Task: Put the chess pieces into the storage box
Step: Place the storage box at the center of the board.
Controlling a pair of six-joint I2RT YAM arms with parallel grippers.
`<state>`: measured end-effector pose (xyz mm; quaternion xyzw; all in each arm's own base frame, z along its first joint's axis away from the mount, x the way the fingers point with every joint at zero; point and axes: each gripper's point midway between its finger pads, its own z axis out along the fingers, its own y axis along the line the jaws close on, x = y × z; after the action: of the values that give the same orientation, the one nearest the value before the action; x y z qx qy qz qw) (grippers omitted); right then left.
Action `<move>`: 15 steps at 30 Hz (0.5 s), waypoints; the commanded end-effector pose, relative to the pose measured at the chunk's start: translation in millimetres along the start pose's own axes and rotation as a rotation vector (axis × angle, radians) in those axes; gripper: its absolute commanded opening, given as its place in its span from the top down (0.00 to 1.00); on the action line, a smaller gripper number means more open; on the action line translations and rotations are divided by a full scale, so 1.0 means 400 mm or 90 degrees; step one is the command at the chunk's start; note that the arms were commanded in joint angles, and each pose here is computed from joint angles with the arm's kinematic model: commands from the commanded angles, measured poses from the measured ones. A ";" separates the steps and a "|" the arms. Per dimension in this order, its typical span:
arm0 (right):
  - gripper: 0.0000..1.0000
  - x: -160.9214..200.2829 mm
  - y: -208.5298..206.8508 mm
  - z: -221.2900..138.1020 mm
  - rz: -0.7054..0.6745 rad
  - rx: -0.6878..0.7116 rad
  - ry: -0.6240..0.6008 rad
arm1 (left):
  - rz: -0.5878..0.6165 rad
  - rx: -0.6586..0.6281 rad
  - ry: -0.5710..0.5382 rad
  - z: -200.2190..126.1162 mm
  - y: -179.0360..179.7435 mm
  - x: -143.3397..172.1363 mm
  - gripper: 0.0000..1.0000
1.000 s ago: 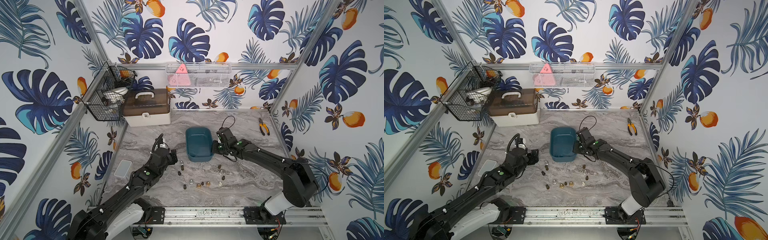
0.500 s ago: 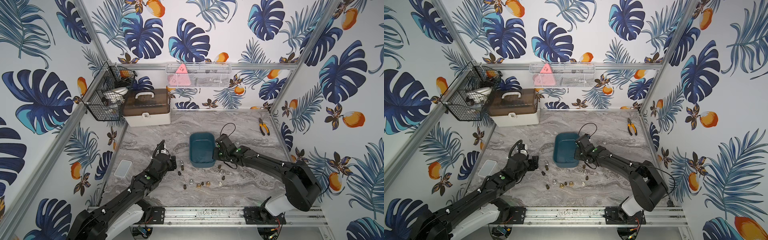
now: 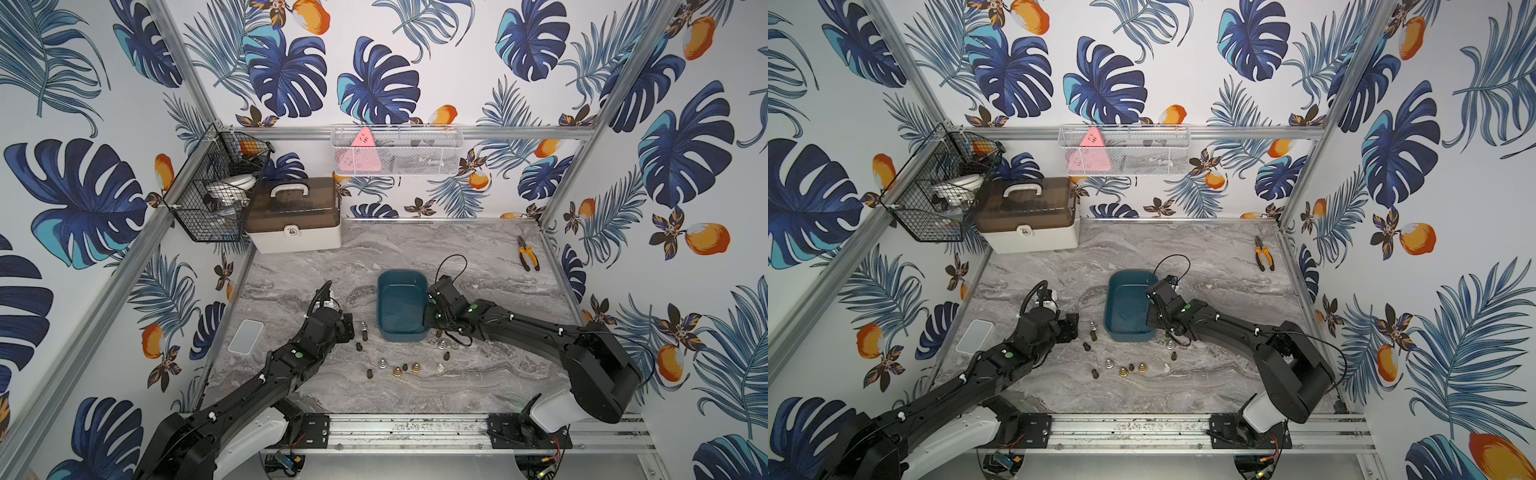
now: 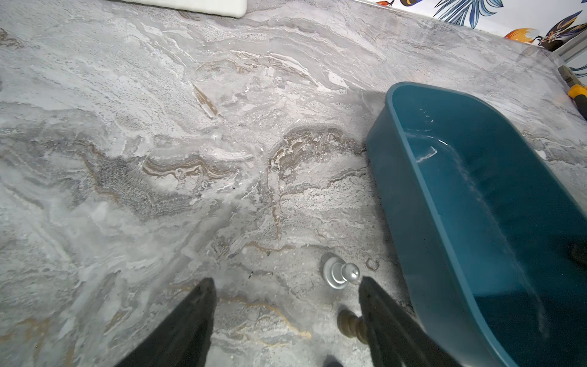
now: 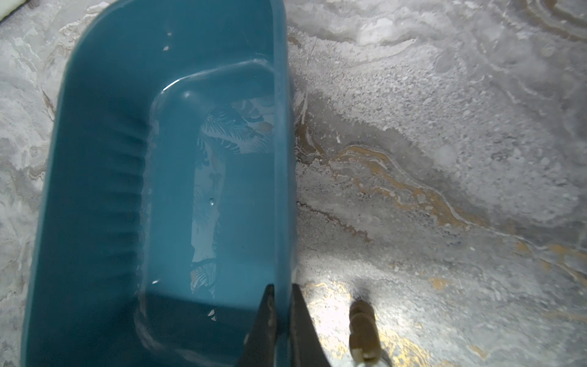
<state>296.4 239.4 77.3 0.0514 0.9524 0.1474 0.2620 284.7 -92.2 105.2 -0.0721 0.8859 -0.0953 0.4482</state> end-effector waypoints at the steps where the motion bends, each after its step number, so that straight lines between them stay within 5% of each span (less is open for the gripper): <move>1: 0.87 0.001 -0.008 0.000 0.004 0.015 -0.008 | -0.004 0.013 -0.017 -0.003 -0.013 -0.021 0.25; 15: 0.63 -0.022 0.005 -0.048 -0.003 0.003 -0.036 | -0.025 0.017 -0.011 -0.038 -0.029 -0.063 0.24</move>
<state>293.0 238.5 88.6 0.0513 0.9475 0.1483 0.2787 287.8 -95.4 130.8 -0.0760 0.8775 -0.1095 0.4608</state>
